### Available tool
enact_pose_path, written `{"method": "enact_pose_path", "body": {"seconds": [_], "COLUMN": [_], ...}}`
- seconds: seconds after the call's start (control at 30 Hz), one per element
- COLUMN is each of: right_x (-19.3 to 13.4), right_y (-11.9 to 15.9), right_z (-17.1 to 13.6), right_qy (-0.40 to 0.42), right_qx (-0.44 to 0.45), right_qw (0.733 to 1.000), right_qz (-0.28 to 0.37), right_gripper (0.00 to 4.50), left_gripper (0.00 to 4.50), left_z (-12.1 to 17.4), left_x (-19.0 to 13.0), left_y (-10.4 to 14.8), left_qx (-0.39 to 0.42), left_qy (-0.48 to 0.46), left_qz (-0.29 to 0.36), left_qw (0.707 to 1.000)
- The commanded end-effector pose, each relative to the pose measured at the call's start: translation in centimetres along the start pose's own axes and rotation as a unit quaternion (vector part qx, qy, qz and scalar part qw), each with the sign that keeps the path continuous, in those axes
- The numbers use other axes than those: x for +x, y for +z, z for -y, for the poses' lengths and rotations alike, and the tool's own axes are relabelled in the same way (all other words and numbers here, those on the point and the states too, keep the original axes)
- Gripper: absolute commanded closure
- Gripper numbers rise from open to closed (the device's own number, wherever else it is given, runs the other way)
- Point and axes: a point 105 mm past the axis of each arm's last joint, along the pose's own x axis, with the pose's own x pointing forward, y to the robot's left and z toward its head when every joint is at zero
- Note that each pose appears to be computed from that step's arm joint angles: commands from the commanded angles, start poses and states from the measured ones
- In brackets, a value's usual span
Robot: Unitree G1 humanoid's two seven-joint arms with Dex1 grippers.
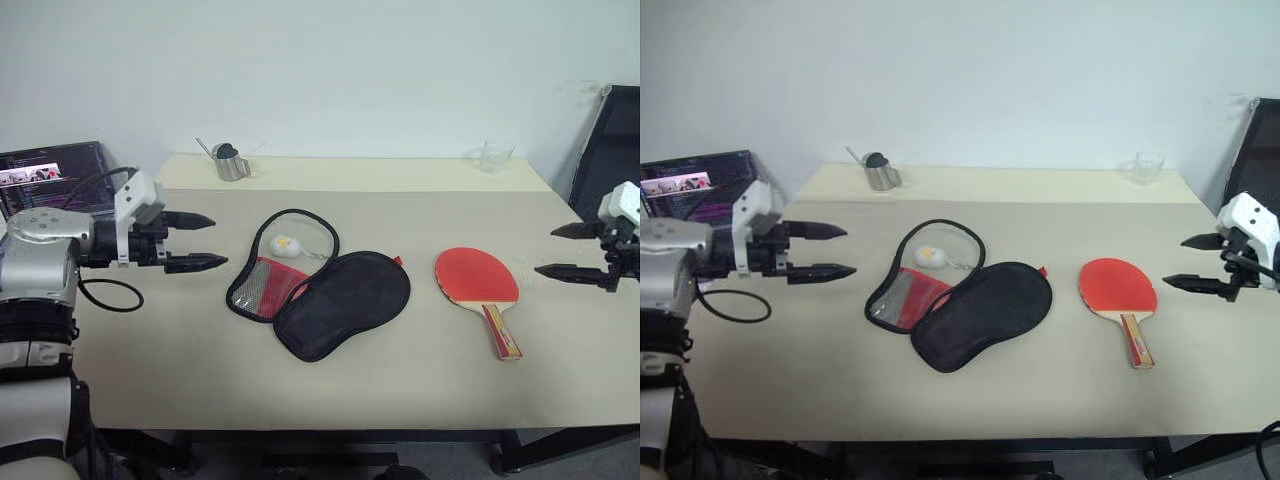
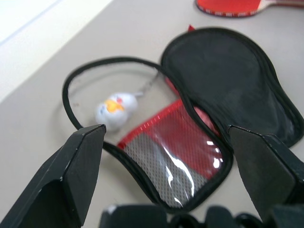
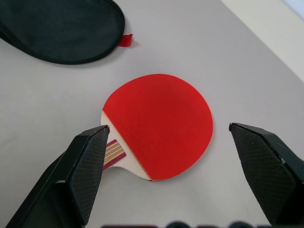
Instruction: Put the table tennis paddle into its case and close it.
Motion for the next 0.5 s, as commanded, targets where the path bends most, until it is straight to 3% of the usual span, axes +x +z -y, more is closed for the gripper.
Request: {"method": "enact_pose_path", "body": {"seconds": [0.03, 0.27, 0.5], "right_x": [-0.3, -0.1, -0.8], "right_y": [1.1, 1.4, 1.9], "right_z": [0.5, 0.4, 0.0], "right_qy": [-0.009, -0.009, -0.023], "right_qx": [-0.019, -0.022, -0.029], "right_qw": [1.0, 1.0, 0.999], "right_qz": [0.011, 0.02, 0.027], "right_gripper": [0.04, 0.04, 0.04], "left_gripper": [0.0, 0.0, 0.0], "left_z": [-0.4, -1.6, -3.5], "left_x": [-1.7, -0.5, 3.2], "left_y": [1.9, 2.0, -1.1], "left_qx": [0.028, 0.024, -0.047], "left_qy": [0.02, 0.049, 0.109], "left_qz": [0.017, 0.029, 0.014], "left_qw": [0.999, 0.998, 0.993]}}
